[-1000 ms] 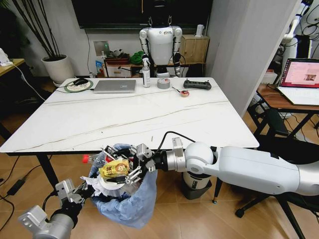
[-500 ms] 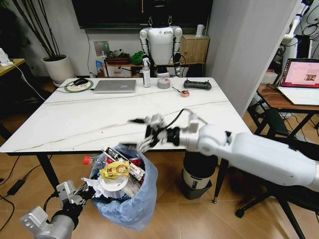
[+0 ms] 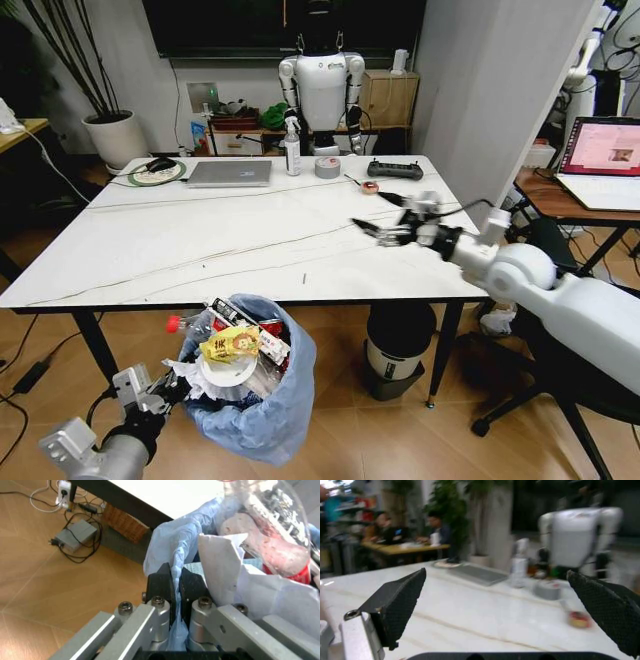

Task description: Pick up the trash bin and place the trash from the table into it.

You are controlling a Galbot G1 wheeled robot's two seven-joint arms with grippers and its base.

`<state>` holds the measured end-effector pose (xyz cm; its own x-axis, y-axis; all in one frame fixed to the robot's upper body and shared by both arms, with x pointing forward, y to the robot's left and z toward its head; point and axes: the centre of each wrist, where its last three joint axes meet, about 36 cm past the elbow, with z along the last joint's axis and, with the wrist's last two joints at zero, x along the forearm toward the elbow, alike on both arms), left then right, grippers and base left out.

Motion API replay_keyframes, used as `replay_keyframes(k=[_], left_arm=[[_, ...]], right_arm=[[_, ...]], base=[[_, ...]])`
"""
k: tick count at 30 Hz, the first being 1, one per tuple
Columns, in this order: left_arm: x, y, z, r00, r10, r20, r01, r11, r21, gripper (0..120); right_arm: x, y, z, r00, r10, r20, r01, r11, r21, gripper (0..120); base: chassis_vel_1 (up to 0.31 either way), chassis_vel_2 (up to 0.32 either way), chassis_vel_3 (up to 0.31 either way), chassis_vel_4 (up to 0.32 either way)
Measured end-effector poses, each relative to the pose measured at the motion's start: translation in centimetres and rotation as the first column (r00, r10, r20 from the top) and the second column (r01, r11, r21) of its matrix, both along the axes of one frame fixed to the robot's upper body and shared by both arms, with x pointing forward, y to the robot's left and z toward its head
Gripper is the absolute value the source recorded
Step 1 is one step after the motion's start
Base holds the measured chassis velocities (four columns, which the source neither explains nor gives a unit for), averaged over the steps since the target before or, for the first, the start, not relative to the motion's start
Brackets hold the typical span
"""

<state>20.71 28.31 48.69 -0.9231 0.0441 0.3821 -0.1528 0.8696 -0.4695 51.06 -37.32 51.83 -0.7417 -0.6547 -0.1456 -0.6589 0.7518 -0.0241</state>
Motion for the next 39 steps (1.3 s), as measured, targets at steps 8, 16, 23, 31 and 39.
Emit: replay_keyframes(k=[8,16,23,31,39], left_arm=[[-0.1,0.2,0.4,1.000,0.001,0.006,-0.001,1.000,0.014,0],[-0.3,0.4,0.6,1.000,0.002,0.007,-0.002,1.000,0.022,0],[-0.3,0.3,0.5,1.000,-0.001,0.008,0.001,1.000,0.027,0],[-0.4,0.3,0.1,1.000,-0.007,0.001,0.007,0.999,0.036,0],[-0.5,0.4,-0.1,1.000,-0.009,-0.002,0.010,0.999,0.047,0]], right_arm=[[-4.6,-5.7,-1.9,0.971,-0.238,0.034,0.238,0.971,0.016,100],[-7.1,-9.0,-2.7,0.947,-0.317,0.046,0.315,0.948,0.046,100],[-10.2,-12.0,-3.6,0.927,-0.374,0.039,0.372,0.927,0.051,100],[-14.4,-14.9,-4.1,0.895,-0.440,0.072,0.440,0.898,0.026,100],[-19.0,-14.4,-6.3,0.882,-0.469,0.058,0.469,0.883,0.000,100]], base=[[0.000,0.000,0.000,0.000],[0.000,0.000,0.000,0.000],[0.000,0.000,0.000,0.000],[0.000,0.000,0.000,0.000],[0.000,0.000,0.000,0.000]])
